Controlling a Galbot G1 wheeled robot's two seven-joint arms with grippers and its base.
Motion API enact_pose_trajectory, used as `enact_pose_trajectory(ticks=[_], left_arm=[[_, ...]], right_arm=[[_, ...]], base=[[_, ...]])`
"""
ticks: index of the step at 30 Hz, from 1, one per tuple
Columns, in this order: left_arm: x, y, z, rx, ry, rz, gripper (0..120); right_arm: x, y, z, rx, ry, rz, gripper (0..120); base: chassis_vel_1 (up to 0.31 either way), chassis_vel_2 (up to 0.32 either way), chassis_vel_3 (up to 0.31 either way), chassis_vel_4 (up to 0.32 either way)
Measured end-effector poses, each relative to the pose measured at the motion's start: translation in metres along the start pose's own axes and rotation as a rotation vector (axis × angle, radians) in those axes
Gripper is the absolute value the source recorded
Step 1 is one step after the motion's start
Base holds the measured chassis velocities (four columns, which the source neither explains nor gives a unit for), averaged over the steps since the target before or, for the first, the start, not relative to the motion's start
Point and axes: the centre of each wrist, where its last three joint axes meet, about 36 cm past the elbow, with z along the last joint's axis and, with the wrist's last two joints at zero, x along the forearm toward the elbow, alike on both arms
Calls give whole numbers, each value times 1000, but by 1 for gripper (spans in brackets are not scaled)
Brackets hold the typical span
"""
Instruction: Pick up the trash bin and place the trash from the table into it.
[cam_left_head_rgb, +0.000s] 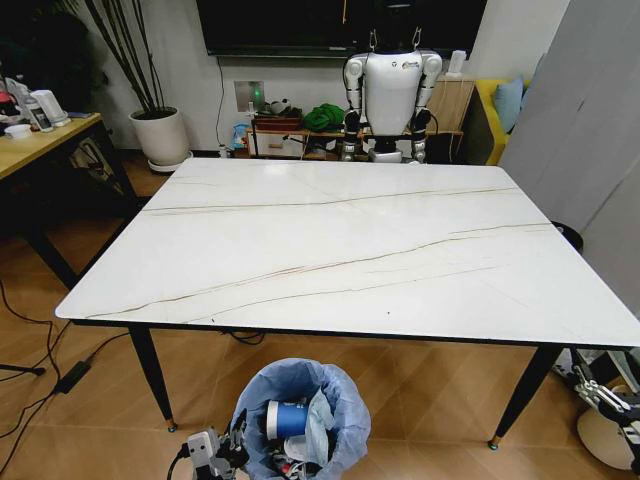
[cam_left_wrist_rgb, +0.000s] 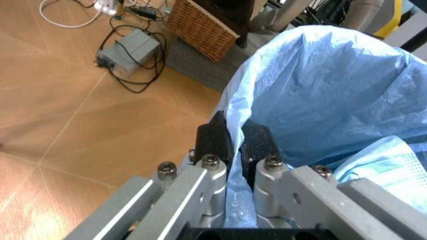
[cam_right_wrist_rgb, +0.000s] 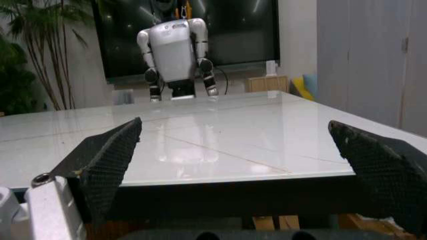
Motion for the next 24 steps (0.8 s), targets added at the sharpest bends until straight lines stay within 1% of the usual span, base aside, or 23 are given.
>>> enact_pose_trajectory(ticks=[6,17,24], left_arm=[[-2,0,0,3,3,-3,0],[-3,0,2,3,10,-2,0],[-1,0,2,6,6,2,0]], right_arm=[[-1,0,2,-2,1,0,100],[0,0,4,1,-3,-2,100],[1,2,6,10,-9,-5,100]], base=[[0,0,0,0],[62,-61,-77,71],[9,-7,-6,8]])
